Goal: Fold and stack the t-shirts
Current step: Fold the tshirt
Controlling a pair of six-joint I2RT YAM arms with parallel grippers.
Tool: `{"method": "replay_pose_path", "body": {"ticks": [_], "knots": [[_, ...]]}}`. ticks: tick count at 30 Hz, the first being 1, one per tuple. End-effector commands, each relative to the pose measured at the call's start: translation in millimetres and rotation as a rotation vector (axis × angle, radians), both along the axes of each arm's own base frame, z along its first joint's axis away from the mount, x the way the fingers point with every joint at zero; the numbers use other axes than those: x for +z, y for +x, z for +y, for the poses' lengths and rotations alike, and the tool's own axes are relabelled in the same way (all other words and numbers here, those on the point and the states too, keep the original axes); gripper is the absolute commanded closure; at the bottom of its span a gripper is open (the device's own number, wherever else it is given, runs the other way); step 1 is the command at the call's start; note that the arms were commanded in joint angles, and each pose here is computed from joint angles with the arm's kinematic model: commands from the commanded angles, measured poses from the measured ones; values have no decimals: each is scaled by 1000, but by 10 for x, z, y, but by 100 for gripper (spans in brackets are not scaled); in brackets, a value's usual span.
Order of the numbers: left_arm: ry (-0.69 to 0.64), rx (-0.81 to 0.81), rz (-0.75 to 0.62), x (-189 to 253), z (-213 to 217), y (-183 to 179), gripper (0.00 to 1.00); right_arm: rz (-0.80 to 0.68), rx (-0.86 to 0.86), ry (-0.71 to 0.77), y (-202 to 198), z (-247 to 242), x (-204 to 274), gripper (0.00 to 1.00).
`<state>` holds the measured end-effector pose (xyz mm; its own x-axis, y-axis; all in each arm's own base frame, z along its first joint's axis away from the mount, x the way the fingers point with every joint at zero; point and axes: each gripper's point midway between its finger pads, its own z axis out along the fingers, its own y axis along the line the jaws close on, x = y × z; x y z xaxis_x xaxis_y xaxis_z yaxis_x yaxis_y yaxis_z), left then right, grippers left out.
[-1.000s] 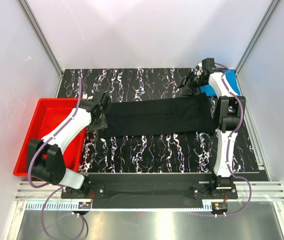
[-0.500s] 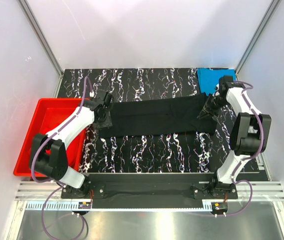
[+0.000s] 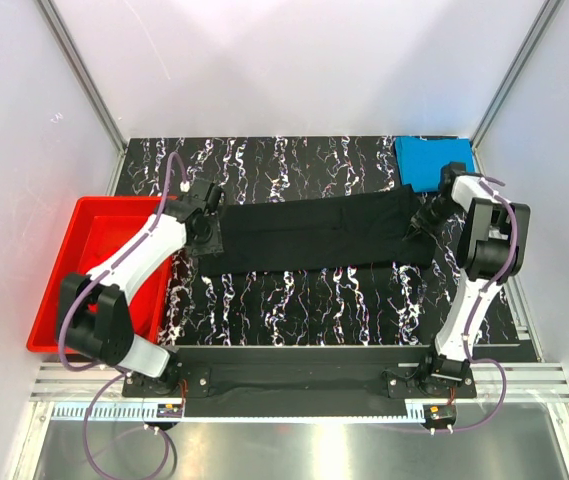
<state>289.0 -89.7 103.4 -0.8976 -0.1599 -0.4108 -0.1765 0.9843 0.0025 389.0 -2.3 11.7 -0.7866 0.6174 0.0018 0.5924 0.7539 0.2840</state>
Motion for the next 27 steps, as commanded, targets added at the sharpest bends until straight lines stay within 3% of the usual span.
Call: {"method": "replay_pose_path", "body": {"ticks": [1,4,8,14,18,25,27], "knots": [[-11,-25,-72,270,-4,34,57,-56,-56,-154,336,-420,-97,99],[-13,-27,-101,350,11,31,57,-68,-32,-188,439,-499,-19,96],[-26,-29,-125,436,-15,77,56,-63,32,-213,502,-554,33,78],[-22,-17,-145,570,-5,119,56,-150,94,-255,578,-343,555,63],[0,5,-200,770,63,157,56,-257,210,-253,588,309,1035,41],[-8,64,-327,1157,192,81,55,-378,403,-93,703,1836,1365,40],[-17,72,-334,1187,202,31,55,-357,444,-61,715,2193,1237,40]]}}
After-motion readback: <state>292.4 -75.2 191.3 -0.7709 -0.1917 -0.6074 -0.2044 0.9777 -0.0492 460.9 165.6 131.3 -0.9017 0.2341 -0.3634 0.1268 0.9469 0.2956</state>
